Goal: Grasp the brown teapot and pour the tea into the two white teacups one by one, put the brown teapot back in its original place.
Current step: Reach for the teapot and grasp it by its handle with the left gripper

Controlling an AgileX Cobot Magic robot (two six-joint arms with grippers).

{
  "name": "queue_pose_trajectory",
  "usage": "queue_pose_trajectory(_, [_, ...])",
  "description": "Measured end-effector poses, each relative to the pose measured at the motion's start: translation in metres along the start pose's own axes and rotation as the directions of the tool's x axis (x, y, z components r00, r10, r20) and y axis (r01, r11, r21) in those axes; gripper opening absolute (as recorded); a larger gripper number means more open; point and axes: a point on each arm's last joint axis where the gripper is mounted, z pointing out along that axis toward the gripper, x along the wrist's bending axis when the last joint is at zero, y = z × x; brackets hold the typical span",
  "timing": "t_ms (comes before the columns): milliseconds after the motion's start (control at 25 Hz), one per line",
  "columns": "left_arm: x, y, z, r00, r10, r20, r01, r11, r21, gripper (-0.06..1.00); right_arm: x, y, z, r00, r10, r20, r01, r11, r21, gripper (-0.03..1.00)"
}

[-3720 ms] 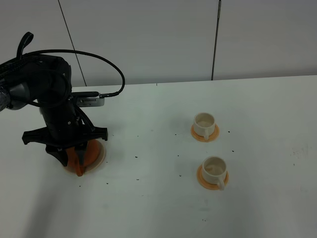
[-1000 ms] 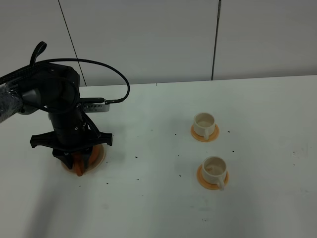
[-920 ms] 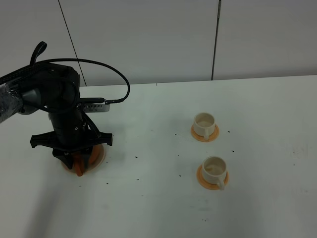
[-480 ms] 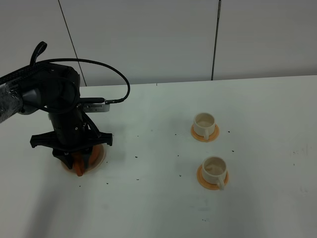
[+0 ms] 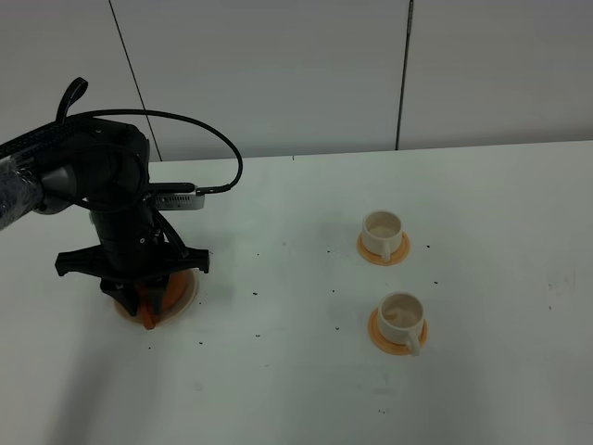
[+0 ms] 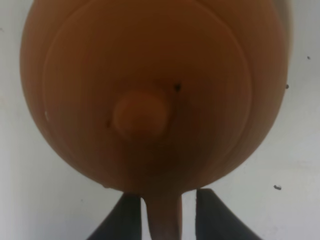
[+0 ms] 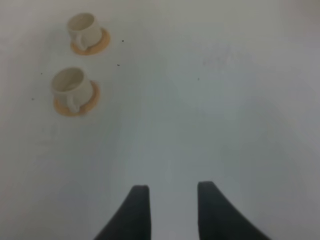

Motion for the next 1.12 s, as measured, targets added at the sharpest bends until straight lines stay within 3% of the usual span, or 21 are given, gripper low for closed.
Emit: queue_pose_trajectory(1120, [0.0004, -0.0009, 0.0000, 1.000, -0.003, -0.004, 0.003, 1.000, 0.010, 0.17, -0.0001, -0.0004, 0.0004, 1.000, 0.000, 0.000, 0.000, 1.000, 0.002, 0.23])
